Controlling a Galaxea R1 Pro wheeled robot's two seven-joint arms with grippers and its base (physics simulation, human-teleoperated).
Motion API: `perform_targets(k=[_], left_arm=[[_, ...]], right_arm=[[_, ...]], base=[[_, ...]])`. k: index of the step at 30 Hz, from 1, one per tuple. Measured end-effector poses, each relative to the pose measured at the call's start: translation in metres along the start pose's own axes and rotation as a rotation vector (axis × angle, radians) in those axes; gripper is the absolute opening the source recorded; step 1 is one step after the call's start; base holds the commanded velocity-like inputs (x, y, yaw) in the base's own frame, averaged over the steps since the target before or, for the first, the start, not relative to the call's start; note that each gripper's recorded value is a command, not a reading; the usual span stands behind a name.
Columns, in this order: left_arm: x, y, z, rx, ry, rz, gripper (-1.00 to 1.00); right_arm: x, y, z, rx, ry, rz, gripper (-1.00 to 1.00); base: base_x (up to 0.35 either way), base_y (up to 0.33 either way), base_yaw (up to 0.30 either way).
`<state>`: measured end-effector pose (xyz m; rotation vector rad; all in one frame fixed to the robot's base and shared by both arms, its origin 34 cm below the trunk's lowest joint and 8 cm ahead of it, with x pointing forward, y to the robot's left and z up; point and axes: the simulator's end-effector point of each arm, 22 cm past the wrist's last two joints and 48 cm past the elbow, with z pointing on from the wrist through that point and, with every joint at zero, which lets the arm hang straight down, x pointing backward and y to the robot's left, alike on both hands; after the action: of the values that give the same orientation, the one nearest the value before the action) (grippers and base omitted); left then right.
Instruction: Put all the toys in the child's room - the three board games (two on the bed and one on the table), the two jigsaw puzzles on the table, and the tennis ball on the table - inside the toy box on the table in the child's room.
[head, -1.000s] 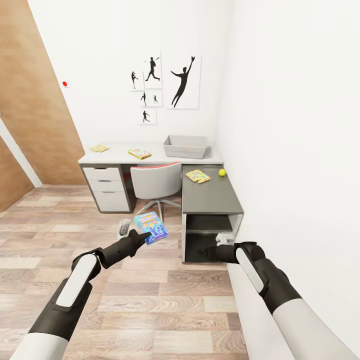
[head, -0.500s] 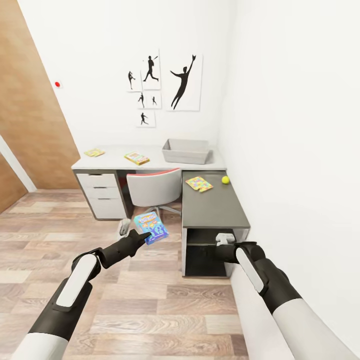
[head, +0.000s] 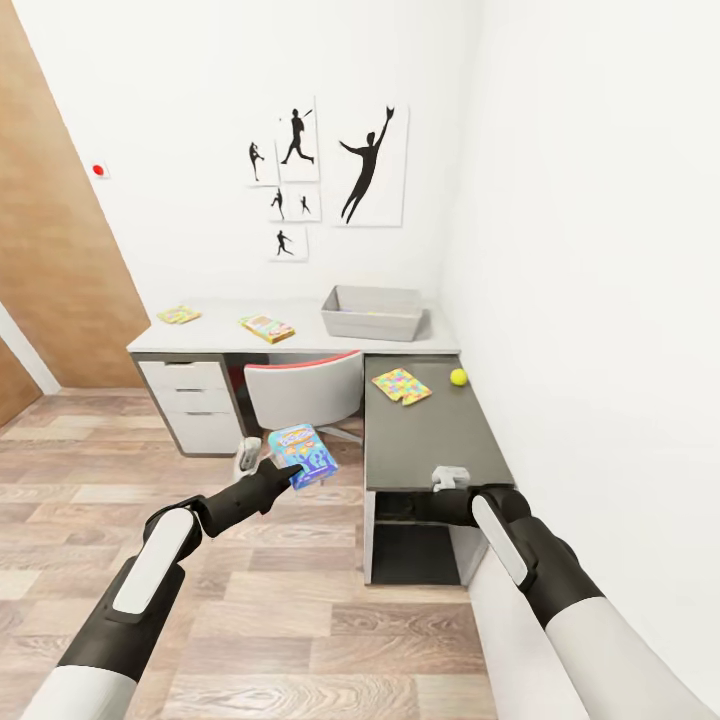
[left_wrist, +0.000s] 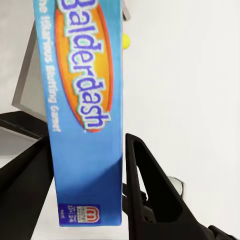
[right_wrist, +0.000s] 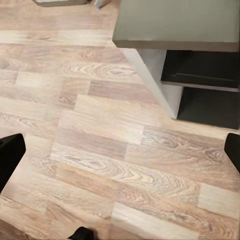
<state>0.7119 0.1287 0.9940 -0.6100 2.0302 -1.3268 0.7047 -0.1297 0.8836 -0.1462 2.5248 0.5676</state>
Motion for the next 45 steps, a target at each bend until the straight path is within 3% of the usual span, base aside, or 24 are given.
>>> perform_targets(k=[25, 33, 45], left_arm=[[-0.0002, 0.0003, -0.0002, -0.001, 0.0, 0.001, -1.0], [-0.0004, 0.0006, 0.0, -0.001, -0.001, 0.001, -1.0], [0.0, 0.0004, 0.0005, 0.0, 0.0, 0.0, -1.0]], right_arm=[[-0.0009, -0.0013, -0.0007, 0.002, -0.003, 0.0, 1.0], [-0.0011, -0.0009, -0.0002, 0.001, -0.003, 0.0, 1.0], [-0.0009, -0.0008, 0.0001, 0.001, -0.002, 0.0, 1.0]], base=[[0.334, 0.0, 0.008], [0.25, 0.0, 0.205], [0.042, 0.0, 0.269]])
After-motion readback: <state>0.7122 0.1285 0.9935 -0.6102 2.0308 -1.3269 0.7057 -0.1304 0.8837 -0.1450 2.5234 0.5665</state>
